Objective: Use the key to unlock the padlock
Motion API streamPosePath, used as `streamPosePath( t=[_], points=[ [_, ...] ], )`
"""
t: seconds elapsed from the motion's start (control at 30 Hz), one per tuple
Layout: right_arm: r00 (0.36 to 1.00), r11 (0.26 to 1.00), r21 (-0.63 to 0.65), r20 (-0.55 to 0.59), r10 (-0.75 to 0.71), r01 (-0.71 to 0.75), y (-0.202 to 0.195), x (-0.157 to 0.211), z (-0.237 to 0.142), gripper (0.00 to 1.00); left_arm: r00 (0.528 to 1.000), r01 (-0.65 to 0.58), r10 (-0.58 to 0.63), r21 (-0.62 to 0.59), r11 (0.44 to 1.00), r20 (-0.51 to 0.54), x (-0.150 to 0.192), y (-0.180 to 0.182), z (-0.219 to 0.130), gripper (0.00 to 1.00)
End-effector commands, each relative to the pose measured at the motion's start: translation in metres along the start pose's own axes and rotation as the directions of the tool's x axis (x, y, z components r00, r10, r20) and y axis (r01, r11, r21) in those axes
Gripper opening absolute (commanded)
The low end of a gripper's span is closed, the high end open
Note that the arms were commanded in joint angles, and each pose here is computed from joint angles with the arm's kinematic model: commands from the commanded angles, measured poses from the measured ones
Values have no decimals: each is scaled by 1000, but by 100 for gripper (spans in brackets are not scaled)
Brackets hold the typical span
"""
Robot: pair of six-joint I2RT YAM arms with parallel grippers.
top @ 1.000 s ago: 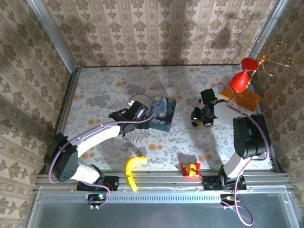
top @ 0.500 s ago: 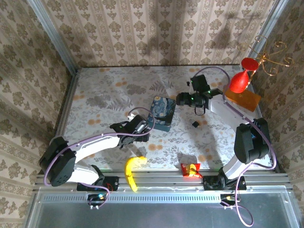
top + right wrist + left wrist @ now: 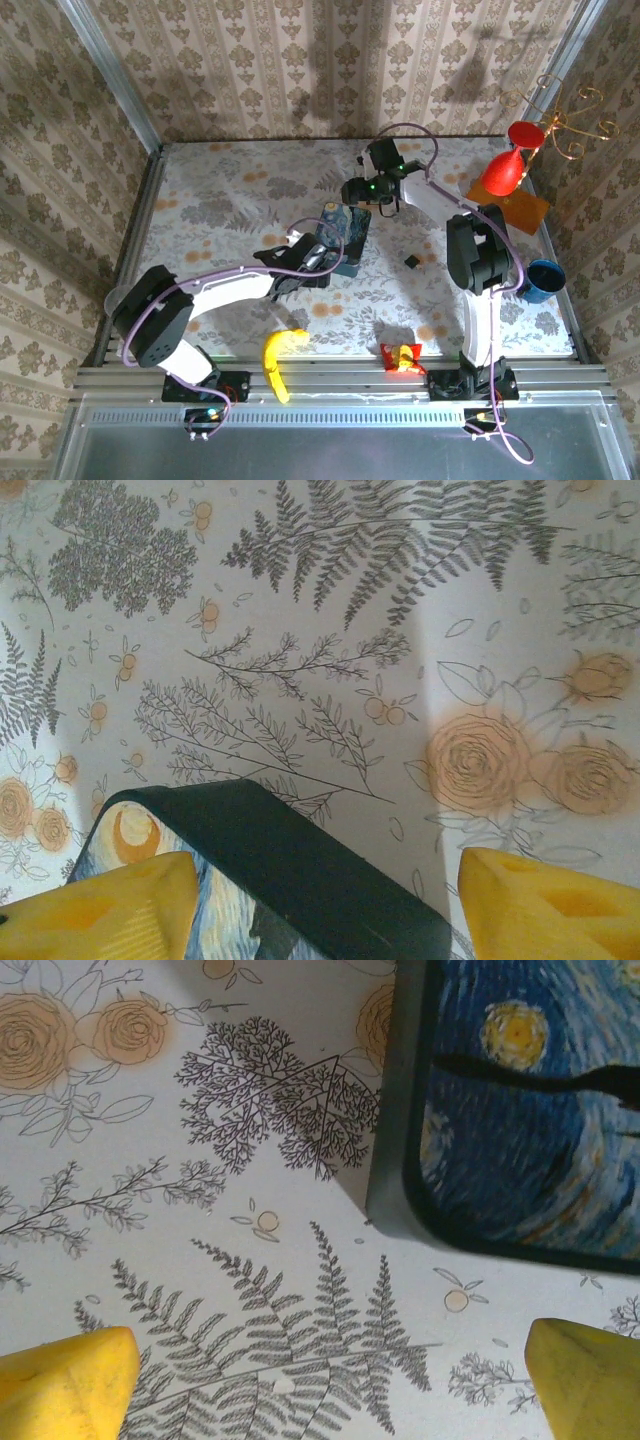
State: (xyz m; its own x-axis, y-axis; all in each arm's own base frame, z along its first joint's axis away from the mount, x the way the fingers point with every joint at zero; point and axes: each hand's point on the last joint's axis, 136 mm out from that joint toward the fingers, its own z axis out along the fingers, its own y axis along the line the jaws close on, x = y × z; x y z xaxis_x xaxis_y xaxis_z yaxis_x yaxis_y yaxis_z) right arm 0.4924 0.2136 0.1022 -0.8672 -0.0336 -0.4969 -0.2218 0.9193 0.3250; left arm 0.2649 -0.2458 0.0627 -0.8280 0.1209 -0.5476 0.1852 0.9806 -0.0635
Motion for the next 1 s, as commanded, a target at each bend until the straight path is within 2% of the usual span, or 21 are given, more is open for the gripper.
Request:
streamPosePath(
  t=[0.0, 0.17, 0.3, 0.7, 0.97],
  points=[
    [999, 999, -52, -50, -4, 2, 8, 10, 4, 66, 1000, 18, -18, -4, 1000, -4, -10, 2, 8, 100],
    [996, 996, -80, -80, 26, -33, 8, 35, 9, 57, 1000, 21, -22, -29, 999, -20, -18, 10, 19, 100],
    [996, 996, -72, -75, 45, -51, 6, 52, 1, 55, 999, 31, -32, -47, 998, -25, -25, 20, 23, 100],
    [977, 977, -3, -24, 212, -212, 0, 97, -29, 55, 997, 70, -69, -37, 997, 18, -72, 33, 37, 100],
    [970, 970, 25, -14, 244, -243, -3, 107, -36, 55, 998, 58, -58, -34, 998, 18, -78, 31, 40, 100]
  ],
)
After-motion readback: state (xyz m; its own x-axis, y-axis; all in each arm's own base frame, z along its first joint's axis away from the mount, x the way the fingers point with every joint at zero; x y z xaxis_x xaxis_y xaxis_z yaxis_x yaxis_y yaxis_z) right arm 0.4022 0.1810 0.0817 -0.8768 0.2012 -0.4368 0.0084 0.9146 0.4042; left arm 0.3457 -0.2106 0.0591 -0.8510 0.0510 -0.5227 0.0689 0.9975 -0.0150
